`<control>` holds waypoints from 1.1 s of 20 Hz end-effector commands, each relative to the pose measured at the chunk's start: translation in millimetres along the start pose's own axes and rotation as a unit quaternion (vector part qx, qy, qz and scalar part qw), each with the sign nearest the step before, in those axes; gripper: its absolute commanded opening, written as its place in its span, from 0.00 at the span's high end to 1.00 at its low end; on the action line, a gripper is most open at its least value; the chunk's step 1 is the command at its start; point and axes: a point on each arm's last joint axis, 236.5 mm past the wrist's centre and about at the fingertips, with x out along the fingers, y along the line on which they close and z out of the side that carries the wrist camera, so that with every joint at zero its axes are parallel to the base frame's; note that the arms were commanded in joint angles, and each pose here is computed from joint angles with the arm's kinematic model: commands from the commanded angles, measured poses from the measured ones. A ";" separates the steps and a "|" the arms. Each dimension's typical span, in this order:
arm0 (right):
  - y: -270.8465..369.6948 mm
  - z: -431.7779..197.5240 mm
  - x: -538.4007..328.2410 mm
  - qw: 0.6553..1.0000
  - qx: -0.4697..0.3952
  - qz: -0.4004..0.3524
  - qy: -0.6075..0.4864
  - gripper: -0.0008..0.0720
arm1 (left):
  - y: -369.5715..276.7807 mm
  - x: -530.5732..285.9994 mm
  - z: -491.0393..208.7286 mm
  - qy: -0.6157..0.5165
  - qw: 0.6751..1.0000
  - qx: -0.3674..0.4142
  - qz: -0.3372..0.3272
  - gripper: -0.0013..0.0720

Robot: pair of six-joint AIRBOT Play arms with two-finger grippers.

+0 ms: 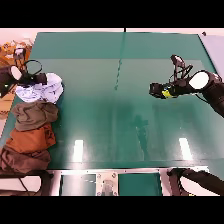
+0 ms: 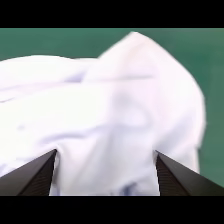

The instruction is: Fold the shirts.

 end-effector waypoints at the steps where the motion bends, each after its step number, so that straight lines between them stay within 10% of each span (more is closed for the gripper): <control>1: 0.7 6.2 0.1 1.000 0.000 0.002 -0.013 0.91 | 23.2 51.7 -21.5 0.016 1.000 -0.008 0.008 0.00; 3: 0.7 6.2 0.1 1.000 0.000 0.002 -0.013 0.92 | 23.2 61.9 -35.6 0.038 0.999 -0.011 0.007 0.09; 5: 0.7 6.2 0.1 1.000 0.000 0.002 -0.013 0.92 | 22.4 59.7 -38.2 0.049 0.999 -0.011 0.006 0.91; 16: -45.8 7.0 -31.5 0.998 0.049 -0.028 0.009 0.97 | -187.4 -119.0 72.3 0.025 0.975 0.150 -0.163 0.95; 22: -86.8 19.3 -81.1 0.993 0.096 -0.052 -0.042 0.97 | -356.3 -202.1 -27.8 0.066 0.911 0.267 -0.308 0.95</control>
